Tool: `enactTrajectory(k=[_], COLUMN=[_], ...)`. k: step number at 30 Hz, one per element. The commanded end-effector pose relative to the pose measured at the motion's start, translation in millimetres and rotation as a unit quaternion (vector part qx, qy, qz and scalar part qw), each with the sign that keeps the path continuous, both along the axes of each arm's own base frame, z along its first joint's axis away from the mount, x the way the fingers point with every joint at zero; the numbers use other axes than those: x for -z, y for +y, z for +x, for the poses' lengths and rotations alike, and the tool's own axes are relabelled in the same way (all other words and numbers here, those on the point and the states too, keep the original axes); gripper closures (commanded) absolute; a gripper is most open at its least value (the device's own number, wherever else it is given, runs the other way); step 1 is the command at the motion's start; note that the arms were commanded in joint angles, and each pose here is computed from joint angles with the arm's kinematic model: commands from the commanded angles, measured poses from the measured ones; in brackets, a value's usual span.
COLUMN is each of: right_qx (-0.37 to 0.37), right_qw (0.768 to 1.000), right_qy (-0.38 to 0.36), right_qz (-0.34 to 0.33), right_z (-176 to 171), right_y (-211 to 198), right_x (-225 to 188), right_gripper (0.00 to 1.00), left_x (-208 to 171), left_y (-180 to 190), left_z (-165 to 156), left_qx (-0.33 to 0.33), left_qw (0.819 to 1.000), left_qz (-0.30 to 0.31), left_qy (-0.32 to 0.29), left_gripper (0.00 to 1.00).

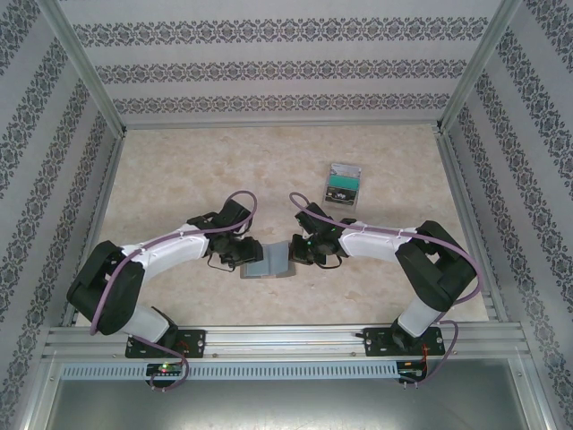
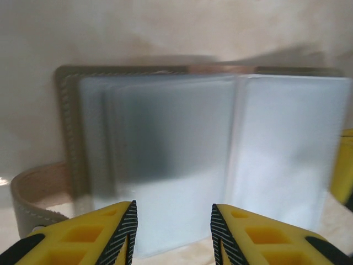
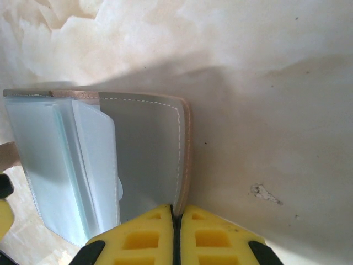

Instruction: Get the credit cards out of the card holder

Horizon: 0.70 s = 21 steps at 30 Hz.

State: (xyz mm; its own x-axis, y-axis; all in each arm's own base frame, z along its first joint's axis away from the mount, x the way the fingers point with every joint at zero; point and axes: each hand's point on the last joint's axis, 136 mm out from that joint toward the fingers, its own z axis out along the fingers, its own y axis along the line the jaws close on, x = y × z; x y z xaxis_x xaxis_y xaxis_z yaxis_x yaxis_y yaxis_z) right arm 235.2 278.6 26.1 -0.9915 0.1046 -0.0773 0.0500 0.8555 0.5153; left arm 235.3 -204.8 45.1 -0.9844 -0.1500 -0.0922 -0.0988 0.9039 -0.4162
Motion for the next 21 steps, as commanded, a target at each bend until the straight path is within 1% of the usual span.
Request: enactTrajectory(k=[1, 13, 21], right_qx=[0.006, 0.006, 0.005], right_qw=[1.0, 1.0, 1.0], right_qy=[-0.002, 0.003, 0.006], right_qz=[0.0, 0.005, 0.003], right_z=[3, 2, 1], right_y=[-3, 1, 0], right_x=[0, 1, 3], right_gripper=[1.0, 1.0, 1.0], left_x=[12, 20, 7], left_y=[16, -1, -21], left_z=[-5, -3, 2], left_qx=[-0.019, 0.001, 0.019], left_qw=[0.999, 0.999, 0.998], left_qz=[0.037, 0.005, -0.05], left_qy=[0.018, 0.035, 0.019], left_gripper=[0.59, 0.6, 0.6])
